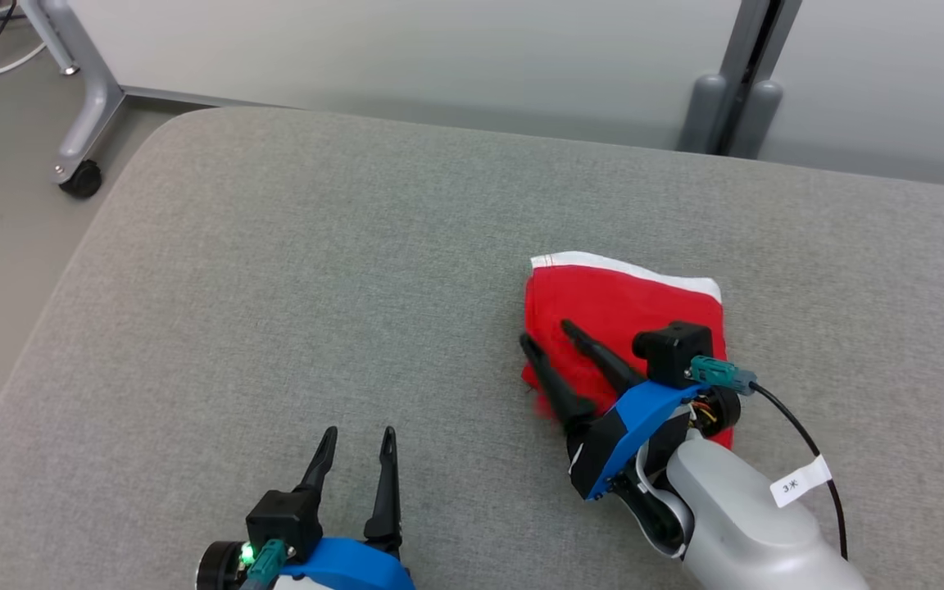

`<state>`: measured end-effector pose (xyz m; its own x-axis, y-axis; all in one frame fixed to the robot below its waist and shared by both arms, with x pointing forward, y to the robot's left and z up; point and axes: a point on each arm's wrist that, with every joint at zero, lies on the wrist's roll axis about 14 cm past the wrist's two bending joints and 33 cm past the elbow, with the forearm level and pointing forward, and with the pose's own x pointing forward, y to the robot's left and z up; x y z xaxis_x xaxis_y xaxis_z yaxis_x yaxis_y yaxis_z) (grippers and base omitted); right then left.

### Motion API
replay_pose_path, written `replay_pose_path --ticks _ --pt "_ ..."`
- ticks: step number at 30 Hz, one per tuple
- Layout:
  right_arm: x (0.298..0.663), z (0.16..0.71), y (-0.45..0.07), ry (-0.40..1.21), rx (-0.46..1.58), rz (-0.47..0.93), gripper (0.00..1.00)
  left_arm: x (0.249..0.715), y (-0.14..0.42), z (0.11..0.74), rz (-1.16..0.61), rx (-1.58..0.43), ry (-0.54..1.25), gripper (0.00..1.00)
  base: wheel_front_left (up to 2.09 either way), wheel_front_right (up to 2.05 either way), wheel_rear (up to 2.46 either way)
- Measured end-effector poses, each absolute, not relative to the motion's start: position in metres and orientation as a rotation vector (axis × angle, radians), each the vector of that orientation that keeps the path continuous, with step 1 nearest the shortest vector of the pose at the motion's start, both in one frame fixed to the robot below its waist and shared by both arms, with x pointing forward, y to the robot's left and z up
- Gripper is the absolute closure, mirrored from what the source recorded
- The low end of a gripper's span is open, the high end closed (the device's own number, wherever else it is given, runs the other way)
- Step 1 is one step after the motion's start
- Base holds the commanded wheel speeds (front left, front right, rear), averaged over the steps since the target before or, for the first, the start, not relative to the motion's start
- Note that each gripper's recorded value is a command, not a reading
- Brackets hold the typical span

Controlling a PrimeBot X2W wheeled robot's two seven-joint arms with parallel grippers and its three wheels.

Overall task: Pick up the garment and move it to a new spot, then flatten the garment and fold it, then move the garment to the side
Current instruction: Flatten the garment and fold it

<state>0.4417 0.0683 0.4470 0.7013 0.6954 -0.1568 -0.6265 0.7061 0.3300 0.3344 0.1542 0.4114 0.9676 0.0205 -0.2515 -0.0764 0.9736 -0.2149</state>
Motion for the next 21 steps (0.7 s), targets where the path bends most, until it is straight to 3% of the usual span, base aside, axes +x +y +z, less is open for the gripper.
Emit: replay_pose_path --ticks 6,12,21 --pt "0.447 0.462 0.037 0.224 0.304 0.653 0.0 0.344 0.152 0.416 0.03 -0.198 0.229 0.0 0.0 0.0 0.0" --pt "0.461 0.455 -0.059 0.188 0.232 0.411 0.0 0.363 0.138 0.424 -0.037 -0.151 0.199 0.0 0.0 0.0 0.0" --pt "0.431 0.437 -0.148 0.197 0.171 0.162 0.0 0.374 0.121 0.425 -0.109 -0.065 0.188 0.0 0.0 0.0 0.0"
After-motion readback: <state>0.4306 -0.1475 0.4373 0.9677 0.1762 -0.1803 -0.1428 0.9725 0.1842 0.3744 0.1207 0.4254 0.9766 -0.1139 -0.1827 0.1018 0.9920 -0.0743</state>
